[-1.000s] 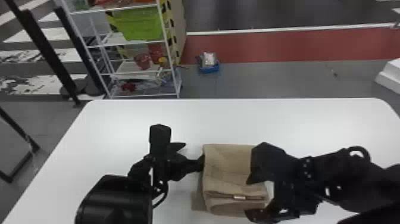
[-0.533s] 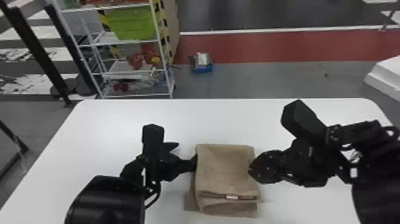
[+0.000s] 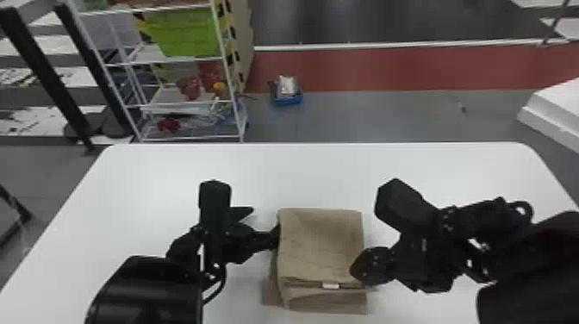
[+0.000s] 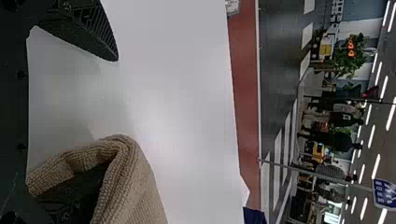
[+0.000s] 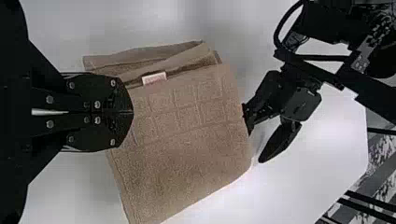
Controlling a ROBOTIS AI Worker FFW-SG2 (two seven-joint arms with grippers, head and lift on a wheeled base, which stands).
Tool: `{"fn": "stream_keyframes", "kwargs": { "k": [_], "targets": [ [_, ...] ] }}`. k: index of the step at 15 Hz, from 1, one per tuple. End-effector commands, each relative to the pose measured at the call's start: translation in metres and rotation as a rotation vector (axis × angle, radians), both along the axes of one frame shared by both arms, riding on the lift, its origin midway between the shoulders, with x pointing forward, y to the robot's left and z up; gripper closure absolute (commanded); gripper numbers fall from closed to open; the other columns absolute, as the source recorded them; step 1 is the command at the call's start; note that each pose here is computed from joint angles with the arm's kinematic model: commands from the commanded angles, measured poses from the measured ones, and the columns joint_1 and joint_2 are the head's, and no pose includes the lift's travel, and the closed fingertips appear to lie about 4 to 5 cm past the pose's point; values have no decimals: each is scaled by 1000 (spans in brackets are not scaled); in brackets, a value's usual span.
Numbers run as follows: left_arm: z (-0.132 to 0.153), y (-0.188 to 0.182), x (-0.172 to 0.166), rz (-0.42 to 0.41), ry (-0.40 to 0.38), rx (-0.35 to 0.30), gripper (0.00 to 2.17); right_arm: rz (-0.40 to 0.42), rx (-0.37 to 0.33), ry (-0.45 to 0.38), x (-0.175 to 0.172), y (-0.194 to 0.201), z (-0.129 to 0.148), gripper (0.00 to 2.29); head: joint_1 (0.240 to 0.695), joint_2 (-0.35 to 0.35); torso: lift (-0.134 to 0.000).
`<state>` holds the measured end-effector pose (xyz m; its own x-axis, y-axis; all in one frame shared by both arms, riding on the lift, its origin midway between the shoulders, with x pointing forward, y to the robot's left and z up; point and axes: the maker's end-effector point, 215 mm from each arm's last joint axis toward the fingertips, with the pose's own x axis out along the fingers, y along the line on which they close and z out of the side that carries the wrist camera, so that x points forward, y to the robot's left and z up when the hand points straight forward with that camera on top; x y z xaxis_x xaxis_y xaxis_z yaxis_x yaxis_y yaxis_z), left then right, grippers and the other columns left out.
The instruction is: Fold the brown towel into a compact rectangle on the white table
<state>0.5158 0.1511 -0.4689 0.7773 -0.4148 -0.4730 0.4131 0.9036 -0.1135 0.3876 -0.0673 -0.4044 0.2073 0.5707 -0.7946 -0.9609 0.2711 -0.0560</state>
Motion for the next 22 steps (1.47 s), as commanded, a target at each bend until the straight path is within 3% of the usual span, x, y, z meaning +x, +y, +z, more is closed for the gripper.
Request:
{"fn": "stream_keyframes", "kwargs": {
  "k": [1, 15, 17, 19, 22],
  "targets": [
    [0, -1, 0, 0, 0, -3, 97, 28, -25, 35, -12, 2, -15, 1480, 695, 103, -124],
    [0, 4, -7, -27, 20, 11, 93, 77, -49, 69, -35, 10, -38, 1477, 695, 122, -124],
    [1, 2, -6, -32, 19, 10, 93, 39, 16, 64, -21, 11, -22, 1477, 695, 124, -124],
    [1, 1, -5, -36, 14, 11, 93, -49, 155, 52, 14, 12, 19, 1477, 695, 125, -124],
    [2, -2, -6, -44, 14, 7, 97, -106, 203, 39, 45, 0, 35, 1477, 695, 116, -124]
  ]
}}
